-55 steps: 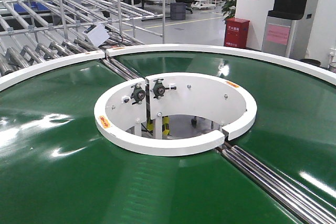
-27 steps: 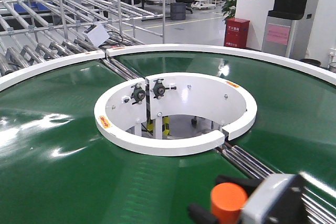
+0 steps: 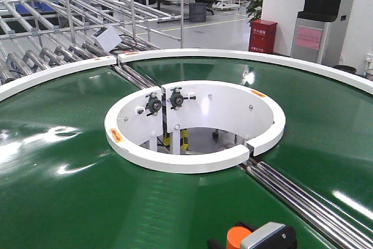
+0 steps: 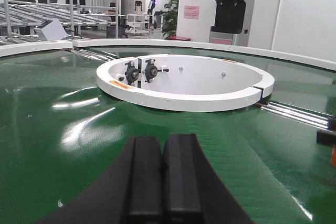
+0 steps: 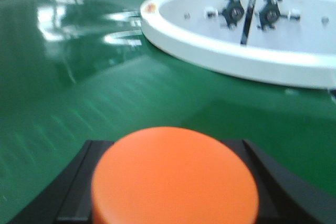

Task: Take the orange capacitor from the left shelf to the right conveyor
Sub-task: 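Set the cylinder upright on the belt and open the right gripper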

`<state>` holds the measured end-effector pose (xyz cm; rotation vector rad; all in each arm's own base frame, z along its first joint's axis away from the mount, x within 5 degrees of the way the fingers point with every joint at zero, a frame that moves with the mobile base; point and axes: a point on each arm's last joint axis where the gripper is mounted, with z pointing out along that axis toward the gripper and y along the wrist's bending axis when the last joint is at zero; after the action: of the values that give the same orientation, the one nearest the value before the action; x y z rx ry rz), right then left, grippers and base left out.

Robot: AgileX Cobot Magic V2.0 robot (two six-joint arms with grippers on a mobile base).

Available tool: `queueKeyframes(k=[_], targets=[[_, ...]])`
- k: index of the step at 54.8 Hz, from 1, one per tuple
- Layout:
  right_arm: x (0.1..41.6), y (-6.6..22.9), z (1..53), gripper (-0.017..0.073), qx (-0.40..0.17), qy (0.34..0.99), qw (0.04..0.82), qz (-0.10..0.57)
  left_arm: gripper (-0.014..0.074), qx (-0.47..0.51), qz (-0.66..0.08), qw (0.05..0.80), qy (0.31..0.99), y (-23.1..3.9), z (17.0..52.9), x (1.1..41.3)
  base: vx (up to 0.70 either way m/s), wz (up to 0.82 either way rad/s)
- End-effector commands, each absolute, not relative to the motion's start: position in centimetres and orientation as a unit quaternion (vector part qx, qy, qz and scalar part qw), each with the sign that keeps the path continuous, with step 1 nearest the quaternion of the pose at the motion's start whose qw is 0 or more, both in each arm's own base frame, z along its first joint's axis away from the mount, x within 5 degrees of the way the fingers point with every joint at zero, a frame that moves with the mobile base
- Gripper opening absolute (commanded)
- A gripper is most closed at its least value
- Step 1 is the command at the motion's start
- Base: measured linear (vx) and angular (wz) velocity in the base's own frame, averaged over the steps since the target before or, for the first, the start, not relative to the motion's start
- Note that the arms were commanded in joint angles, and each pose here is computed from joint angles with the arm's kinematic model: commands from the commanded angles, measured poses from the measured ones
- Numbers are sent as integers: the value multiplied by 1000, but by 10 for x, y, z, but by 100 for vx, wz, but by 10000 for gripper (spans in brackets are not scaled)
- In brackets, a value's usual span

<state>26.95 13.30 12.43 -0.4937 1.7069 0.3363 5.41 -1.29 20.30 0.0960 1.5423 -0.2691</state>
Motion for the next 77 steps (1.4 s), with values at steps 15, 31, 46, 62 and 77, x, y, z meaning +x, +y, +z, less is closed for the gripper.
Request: queueKeyframes(k=[15, 31, 46, 62, 77], targets=[[275, 139, 134, 414, -224, 672, 686, 166, -6, 39, -133, 744, 653, -12, 220, 52, 0, 0], [275, 139, 142, 677, -219, 661, 697, 170, -6, 39, -133, 744, 653, -12, 220, 52, 0, 0], [267, 138, 191, 659, -225, 611, 738, 178, -6, 39, -133, 744, 653, -12, 220, 52, 0, 0], [232, 122, 269, 379, -185, 627, 723, 224, -6, 39, -133, 744, 653, -12, 220, 52, 0, 0], [171, 85, 300, -13, -202, 739, 626, 144, -6, 39, -133, 744, 653, -12, 220, 52, 0, 0]])
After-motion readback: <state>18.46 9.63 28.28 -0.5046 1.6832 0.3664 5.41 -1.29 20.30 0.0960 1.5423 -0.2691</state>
